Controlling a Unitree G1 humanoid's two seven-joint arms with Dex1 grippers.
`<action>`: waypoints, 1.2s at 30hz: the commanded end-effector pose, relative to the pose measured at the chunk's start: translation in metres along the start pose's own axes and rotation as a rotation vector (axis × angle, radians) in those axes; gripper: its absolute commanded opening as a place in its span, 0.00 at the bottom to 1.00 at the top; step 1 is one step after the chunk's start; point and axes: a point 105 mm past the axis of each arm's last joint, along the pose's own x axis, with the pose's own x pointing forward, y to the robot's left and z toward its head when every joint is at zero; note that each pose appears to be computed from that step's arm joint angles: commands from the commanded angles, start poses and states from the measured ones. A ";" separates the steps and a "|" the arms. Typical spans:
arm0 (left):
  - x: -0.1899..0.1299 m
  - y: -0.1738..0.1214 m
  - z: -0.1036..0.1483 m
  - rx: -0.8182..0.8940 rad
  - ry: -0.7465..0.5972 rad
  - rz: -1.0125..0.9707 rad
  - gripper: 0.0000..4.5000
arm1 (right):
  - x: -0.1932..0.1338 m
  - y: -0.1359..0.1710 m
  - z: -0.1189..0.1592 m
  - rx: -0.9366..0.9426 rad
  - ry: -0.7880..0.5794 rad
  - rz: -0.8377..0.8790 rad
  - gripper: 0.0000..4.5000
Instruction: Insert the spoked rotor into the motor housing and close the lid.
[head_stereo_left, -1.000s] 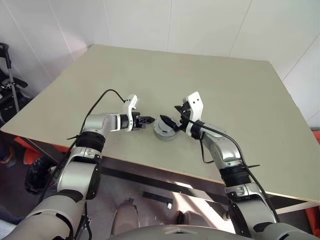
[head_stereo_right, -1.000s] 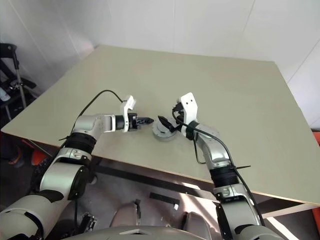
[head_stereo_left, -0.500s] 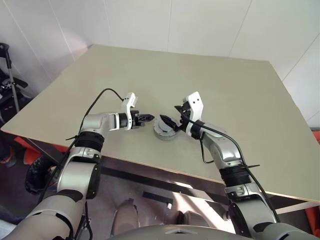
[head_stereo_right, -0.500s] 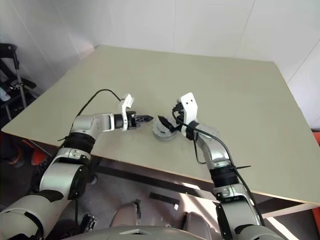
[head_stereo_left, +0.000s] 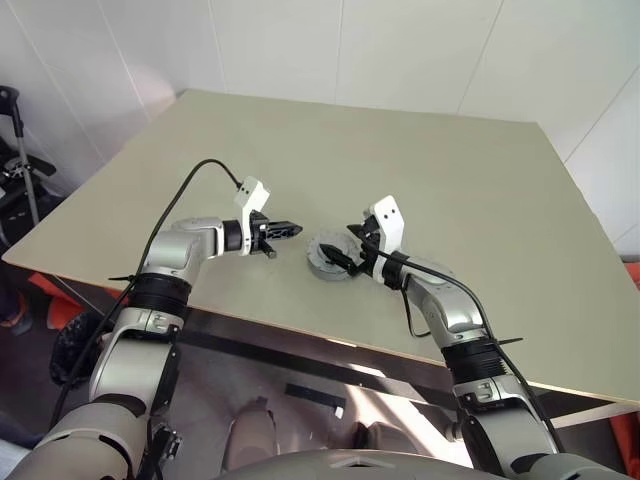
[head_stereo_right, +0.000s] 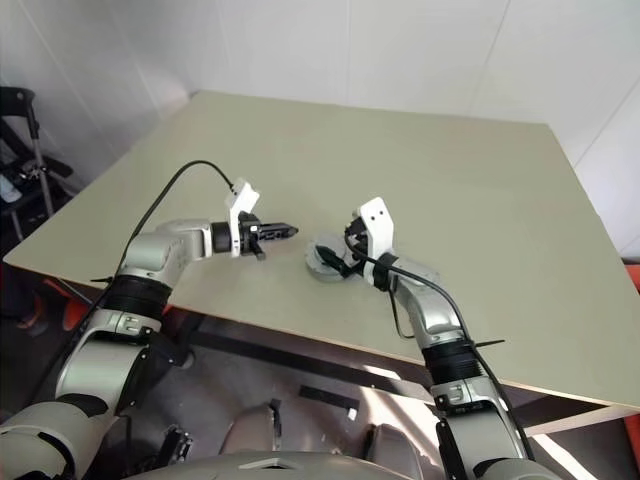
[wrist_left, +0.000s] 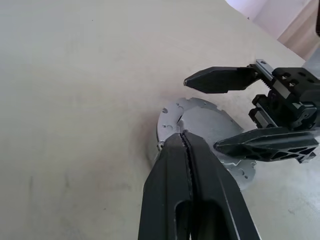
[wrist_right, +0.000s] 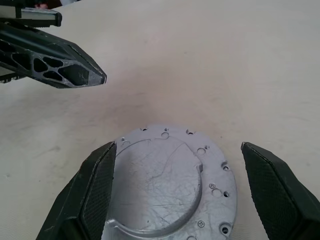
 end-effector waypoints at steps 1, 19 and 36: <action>-0.001 -0.003 0.011 0.031 -0.024 -0.010 0.00 | -0.002 0.007 0.014 -0.040 -0.049 0.020 0.99; -0.001 -0.001 0.011 0.000 -0.036 -0.004 0.00 | -0.008 0.023 0.002 -0.040 -0.009 0.042 0.65; 0.000 0.000 0.012 -0.004 -0.036 0.000 0.00 | -0.002 0.021 0.008 -0.104 -0.006 0.048 1.00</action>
